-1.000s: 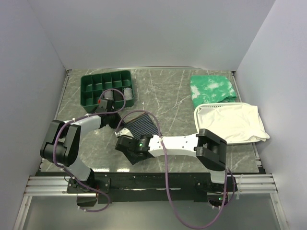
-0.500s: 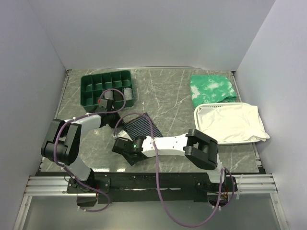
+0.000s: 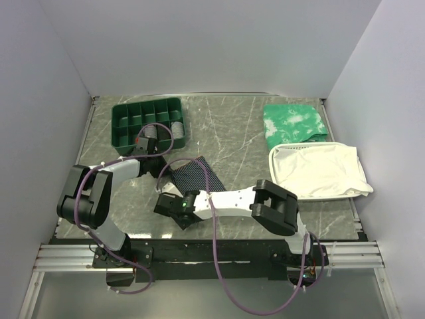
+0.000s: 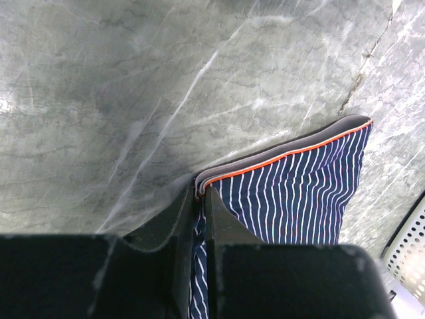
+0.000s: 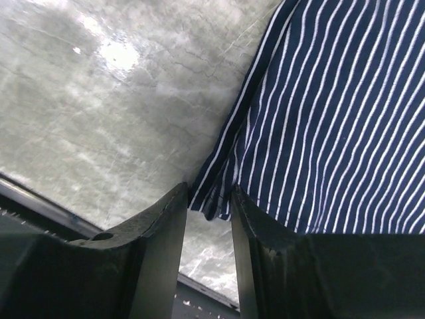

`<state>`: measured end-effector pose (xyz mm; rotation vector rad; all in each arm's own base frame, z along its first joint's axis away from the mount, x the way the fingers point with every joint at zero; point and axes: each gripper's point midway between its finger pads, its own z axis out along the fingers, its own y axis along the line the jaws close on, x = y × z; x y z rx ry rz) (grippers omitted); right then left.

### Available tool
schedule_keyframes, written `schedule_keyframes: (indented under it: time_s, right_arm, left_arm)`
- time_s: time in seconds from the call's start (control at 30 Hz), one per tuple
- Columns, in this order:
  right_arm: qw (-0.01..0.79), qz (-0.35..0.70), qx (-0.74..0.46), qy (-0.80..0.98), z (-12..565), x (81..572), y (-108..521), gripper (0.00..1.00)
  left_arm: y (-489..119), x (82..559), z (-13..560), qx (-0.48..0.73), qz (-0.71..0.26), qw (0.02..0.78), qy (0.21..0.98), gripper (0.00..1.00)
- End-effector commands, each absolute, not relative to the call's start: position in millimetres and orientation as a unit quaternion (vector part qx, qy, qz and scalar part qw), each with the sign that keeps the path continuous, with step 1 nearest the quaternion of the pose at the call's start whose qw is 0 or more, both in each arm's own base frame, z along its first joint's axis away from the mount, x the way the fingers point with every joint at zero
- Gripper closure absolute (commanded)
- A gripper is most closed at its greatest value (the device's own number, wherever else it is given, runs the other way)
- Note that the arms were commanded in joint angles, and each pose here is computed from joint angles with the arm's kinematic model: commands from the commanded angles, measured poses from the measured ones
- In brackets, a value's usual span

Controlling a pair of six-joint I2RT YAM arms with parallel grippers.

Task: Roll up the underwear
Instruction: Fold the underwear at the center of the board.

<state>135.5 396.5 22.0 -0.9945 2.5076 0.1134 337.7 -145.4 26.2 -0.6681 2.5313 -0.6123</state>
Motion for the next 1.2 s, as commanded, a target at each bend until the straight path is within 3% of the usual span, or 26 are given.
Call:
schedule_keyframes:
  time_s: [0.0, 0.17, 0.67, 1.17]
  right_arm:
    - [0.229, 0.020, -0.364, 0.903, 17.9, 137.3, 399.7, 0.61]
    - [0.223, 0.013, -0.367, 0.903, 10.1, 134.3, 398.8, 0.62]
    - [0.242, 0.002, -0.350, 0.905, 19.2, 140.3, 394.0, 0.89]
    - [0.228, 0.135, -0.345, 0.900, 72.5, 122.6, 418.9, 1.00]
  left_arm:
    - [-145.7, 345.2, 30.5, -0.235, -0.227, 0.232, 0.916, 0.99]
    - [-146.4, 346.2, 30.6, -0.235, -0.228, 0.231, 0.916, 0.99]
    - [-139.0, 341.9, 30.6, -0.244, -0.215, 0.233, 0.917, 0.99]
    - [-106.9, 323.0, 59.4, -0.273, -0.174, 0.271, 0.906, 0.99]
